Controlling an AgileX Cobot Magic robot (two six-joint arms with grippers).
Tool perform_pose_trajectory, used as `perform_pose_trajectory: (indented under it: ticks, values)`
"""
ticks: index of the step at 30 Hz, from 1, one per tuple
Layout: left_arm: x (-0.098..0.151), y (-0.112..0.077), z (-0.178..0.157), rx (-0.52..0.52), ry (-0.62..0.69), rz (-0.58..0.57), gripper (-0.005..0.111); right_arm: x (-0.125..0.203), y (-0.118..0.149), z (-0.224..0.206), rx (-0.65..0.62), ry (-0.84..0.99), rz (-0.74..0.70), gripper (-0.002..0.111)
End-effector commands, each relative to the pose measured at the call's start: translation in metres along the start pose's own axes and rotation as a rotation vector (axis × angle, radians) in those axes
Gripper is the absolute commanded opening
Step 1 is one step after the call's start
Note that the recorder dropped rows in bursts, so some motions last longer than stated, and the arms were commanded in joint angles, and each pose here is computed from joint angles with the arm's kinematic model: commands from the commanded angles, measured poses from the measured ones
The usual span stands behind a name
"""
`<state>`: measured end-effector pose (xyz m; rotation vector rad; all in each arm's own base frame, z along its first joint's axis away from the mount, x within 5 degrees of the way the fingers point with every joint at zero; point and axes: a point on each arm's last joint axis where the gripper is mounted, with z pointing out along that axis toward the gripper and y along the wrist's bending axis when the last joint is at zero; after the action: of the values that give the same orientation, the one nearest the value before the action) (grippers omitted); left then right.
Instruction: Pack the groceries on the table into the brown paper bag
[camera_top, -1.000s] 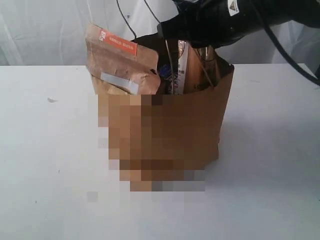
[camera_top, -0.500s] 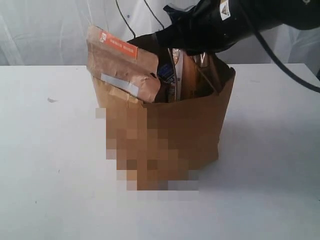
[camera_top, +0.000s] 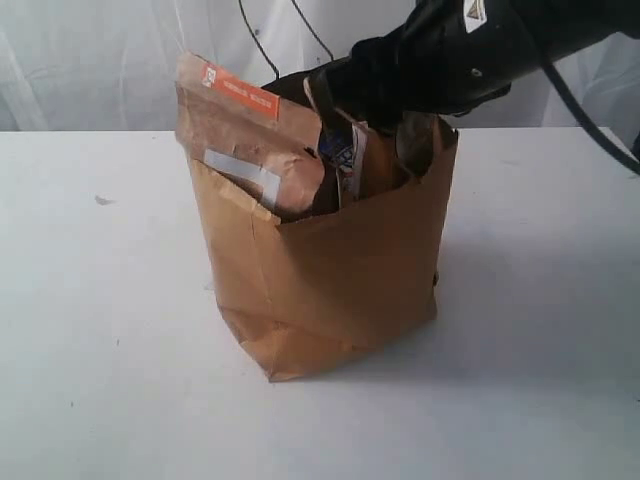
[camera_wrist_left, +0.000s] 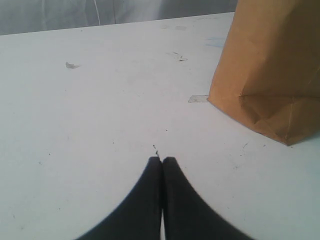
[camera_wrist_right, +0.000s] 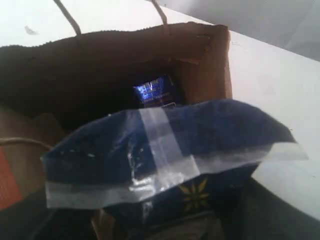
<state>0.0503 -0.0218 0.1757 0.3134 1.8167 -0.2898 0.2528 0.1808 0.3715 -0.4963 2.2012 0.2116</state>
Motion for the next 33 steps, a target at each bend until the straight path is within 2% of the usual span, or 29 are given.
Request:
perform_pose_trajectory:
  ticks: [1,7,15,20,28,30,33]
  values:
    - [0.000,0.000,0.000,0.001,-0.004,-0.011,0.000,-0.004,-0.001,-0.010,-0.012,-0.036,-0.008,0.061]
    - [0.000,0.000,0.000,0.001,-0.004,-0.011,0.000,-0.008,-0.003,-0.025,-0.026,-0.096,0.006,0.061]
    - [0.000,0.000,0.000,0.001,-0.004,-0.011,0.000,-0.013,-0.011,-0.065,-0.038,-0.195,0.019,0.061]
    - [0.000,0.000,0.000,0.001,-0.004,-0.011,0.000,-0.012,-0.012,-0.067,-0.034,-0.193,0.002,0.061]
    - [0.000,0.000,0.000,0.001,-0.004,-0.011,0.000,-0.020,-0.014,-0.093,-0.070,-0.326,0.035,0.061]
    - [0.000,0.000,0.000,0.001,-0.004,-0.011,0.000,-0.019,-0.016,-0.101,-0.072,-0.346,0.039,0.058]
    - [0.000,0.000,0.000,0.001,-0.004,-0.011,0.000,-0.018,-0.020,-0.117,-0.075,-0.378,0.049,0.046]
